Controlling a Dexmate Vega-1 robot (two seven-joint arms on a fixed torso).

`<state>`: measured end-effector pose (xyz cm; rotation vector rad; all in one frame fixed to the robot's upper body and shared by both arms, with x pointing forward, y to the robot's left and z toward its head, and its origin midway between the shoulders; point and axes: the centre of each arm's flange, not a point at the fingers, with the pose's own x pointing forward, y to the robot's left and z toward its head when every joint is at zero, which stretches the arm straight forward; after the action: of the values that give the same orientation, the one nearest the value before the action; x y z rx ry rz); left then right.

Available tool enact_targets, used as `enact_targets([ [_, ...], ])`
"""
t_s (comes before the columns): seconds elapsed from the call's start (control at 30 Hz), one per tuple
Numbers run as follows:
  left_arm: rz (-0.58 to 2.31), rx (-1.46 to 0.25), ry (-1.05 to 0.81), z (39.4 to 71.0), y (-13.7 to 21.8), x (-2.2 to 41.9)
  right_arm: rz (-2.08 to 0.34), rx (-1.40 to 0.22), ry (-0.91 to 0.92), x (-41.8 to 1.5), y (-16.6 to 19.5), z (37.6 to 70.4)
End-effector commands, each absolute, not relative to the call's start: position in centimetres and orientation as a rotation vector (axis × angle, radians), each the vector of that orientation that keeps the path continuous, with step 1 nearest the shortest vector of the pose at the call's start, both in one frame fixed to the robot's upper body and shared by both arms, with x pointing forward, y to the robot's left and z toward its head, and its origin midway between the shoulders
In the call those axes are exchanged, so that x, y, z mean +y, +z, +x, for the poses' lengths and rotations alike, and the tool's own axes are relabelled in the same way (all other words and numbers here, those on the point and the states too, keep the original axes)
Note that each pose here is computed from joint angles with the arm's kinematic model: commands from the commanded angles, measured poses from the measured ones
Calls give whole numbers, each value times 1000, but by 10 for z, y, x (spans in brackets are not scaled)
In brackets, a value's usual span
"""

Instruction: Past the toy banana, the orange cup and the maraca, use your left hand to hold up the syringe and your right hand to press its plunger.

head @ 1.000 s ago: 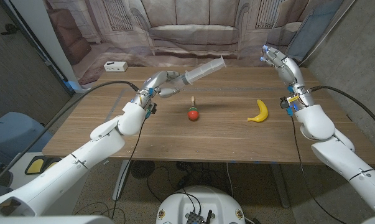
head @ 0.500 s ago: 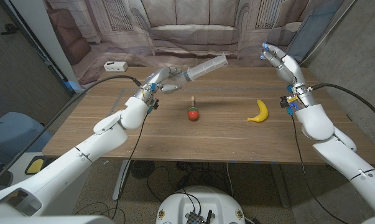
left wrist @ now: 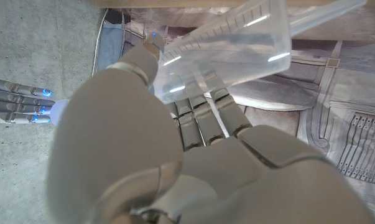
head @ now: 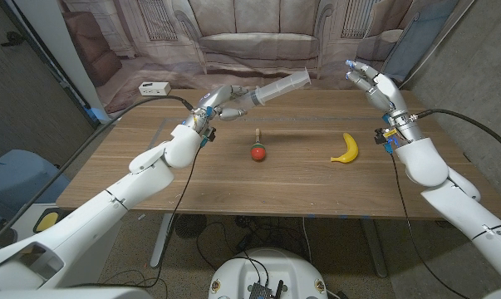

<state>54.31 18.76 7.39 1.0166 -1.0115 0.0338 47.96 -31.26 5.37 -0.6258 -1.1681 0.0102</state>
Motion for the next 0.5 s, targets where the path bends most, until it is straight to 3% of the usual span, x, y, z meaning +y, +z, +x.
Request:
enact_targets([
  [0.03,1001,-1046,19,545,77,183,-667,-1161,40,-304,54,478],
  [0.5,986,-1060,15,547,77,181,-684,-1164,60,-298,52,475],
])
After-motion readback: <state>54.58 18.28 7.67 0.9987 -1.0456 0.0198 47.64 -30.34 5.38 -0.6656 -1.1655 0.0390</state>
